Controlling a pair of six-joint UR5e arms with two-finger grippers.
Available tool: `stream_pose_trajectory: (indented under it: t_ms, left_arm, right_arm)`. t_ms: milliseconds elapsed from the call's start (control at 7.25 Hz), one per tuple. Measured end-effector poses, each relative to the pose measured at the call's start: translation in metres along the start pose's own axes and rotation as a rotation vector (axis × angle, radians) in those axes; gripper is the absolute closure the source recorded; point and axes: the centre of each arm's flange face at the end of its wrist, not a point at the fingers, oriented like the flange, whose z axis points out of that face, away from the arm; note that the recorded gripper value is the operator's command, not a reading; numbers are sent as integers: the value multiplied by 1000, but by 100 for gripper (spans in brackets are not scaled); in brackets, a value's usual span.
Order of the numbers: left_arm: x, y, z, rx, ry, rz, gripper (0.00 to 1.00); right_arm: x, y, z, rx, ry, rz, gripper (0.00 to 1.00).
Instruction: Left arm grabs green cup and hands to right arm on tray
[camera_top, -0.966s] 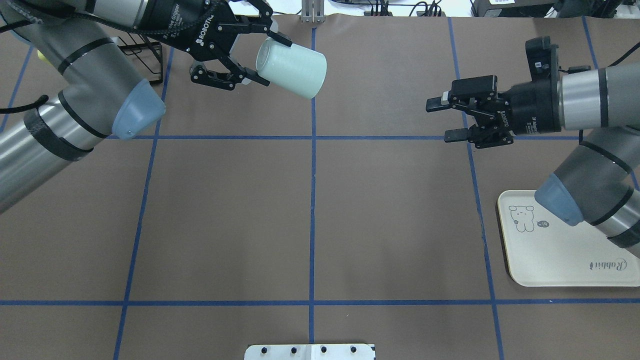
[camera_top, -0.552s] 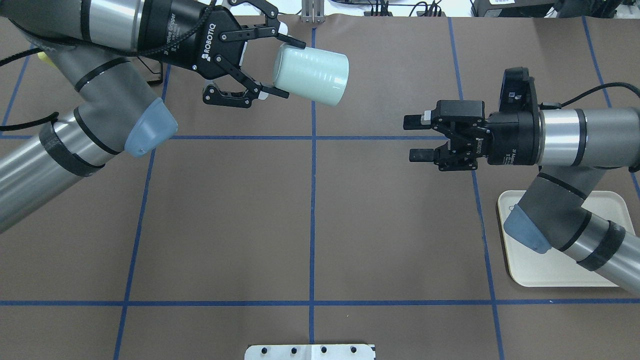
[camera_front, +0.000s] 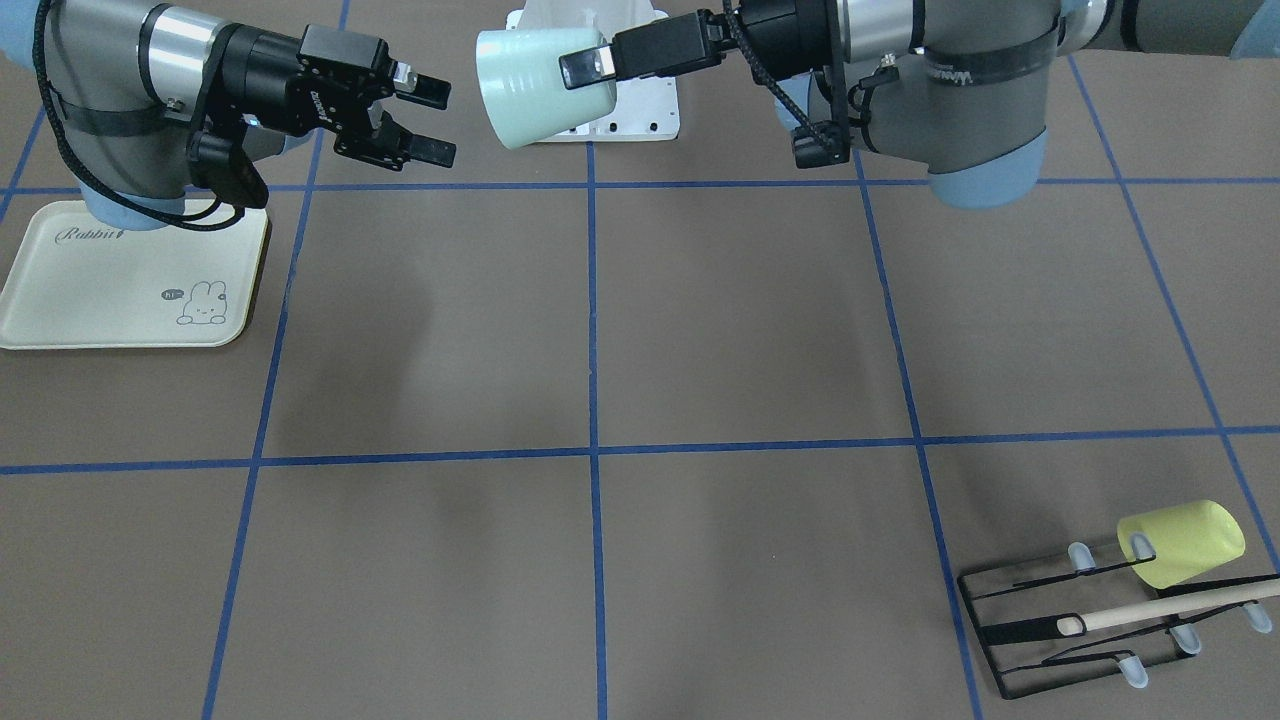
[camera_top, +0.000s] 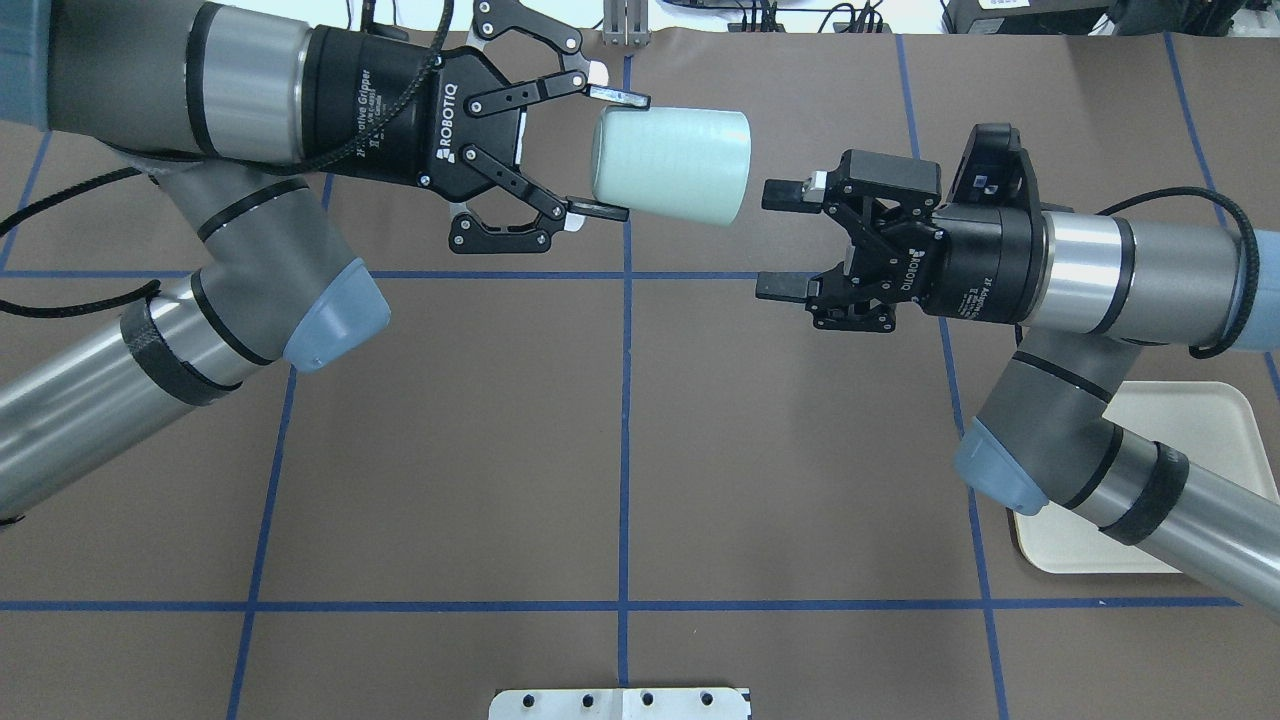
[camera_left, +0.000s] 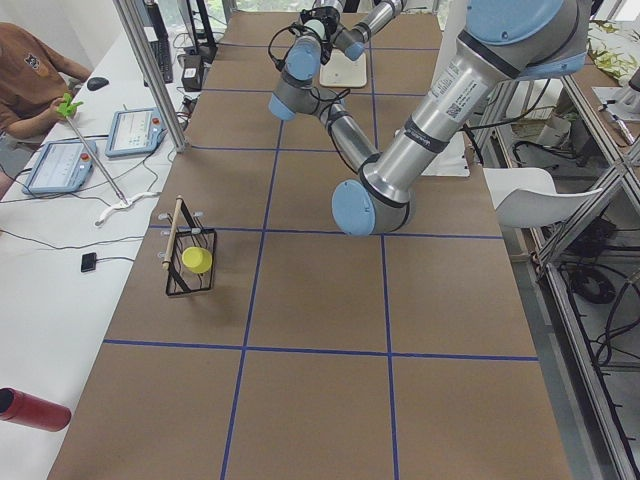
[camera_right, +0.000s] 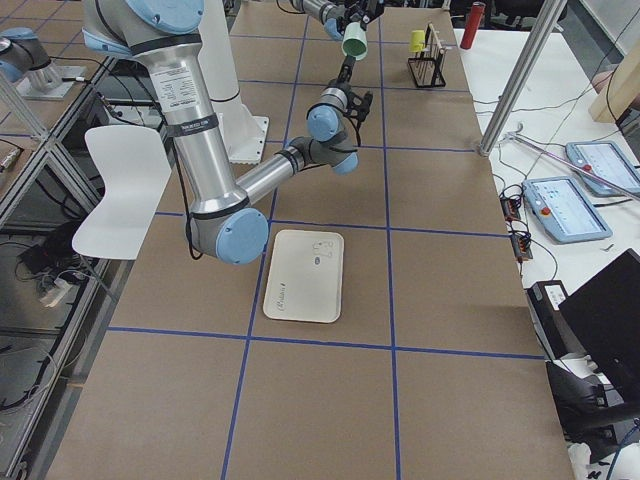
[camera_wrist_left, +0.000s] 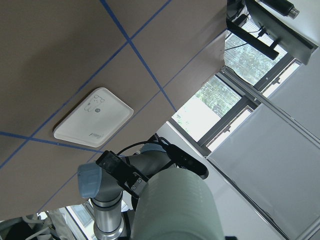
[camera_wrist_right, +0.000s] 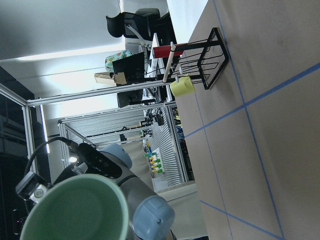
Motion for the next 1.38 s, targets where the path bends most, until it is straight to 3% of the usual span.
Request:
stream_pose_trajectory:
  t_ms: [552, 966, 1379]
  left_arm:
    - [-7, 8, 15, -16, 56, -43, 100]
    - [-11, 13, 22, -30, 65, -68, 100]
    - [-21, 19, 31, -51, 50, -105, 100]
  right_arm:
    - [2, 12, 10, -34, -77, 9, 7]
    - [4, 17, 4, -81, -146, -17, 26]
    - [2, 19, 3, -94, -177, -26, 27]
